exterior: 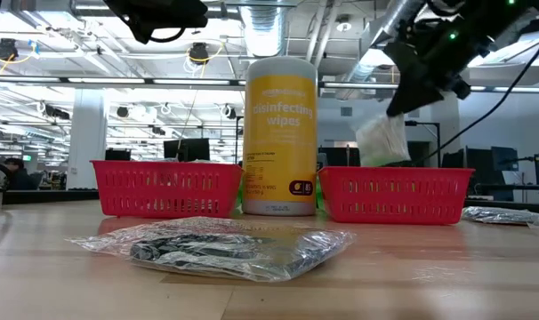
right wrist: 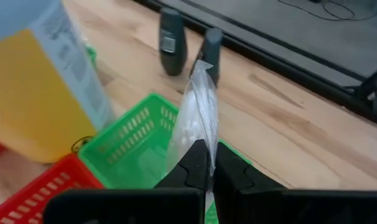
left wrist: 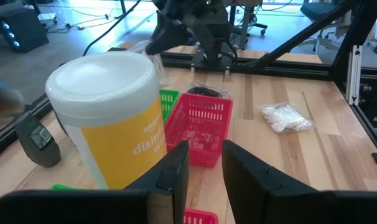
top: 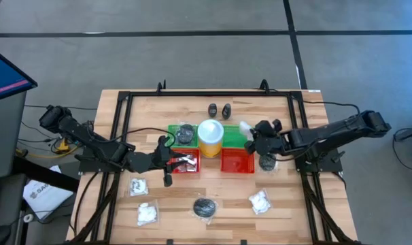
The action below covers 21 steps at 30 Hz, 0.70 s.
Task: Pick & Place Travel size toiletries
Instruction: Put the vanity pack into the right green basket
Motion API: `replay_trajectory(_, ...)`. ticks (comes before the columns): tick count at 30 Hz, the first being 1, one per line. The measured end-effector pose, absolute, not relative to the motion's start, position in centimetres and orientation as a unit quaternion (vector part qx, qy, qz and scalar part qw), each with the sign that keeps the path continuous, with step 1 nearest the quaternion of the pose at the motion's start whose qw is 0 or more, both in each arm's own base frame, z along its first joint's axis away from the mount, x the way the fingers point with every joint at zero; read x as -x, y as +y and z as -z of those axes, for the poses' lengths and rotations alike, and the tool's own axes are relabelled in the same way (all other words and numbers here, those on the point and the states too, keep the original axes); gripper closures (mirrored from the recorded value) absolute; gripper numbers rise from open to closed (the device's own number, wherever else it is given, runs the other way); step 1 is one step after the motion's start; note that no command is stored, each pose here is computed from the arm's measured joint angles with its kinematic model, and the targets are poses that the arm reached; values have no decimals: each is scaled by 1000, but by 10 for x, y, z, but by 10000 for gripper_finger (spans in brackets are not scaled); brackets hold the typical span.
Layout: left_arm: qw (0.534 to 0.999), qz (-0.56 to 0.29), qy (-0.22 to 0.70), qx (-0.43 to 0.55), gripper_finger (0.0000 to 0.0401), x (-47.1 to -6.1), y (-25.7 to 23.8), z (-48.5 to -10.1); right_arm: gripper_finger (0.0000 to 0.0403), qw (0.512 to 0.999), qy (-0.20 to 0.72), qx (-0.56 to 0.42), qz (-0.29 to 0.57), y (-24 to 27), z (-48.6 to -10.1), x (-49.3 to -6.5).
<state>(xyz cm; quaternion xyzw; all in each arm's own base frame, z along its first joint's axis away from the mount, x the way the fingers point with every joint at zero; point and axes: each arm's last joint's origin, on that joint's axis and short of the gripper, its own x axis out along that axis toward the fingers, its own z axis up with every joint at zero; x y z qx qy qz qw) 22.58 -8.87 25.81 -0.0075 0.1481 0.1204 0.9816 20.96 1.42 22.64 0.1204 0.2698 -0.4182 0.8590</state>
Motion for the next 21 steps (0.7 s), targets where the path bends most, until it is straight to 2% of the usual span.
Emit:
replay_trajectory(13,982,-120,145,9,313,-226,-89,-259,403,849,241,-133,452,16,-210,-211)
replay_trajectory(21,982,-120,145,10,313,-226,-89,-259,403,837,260,-123,466,16,-194,-220)
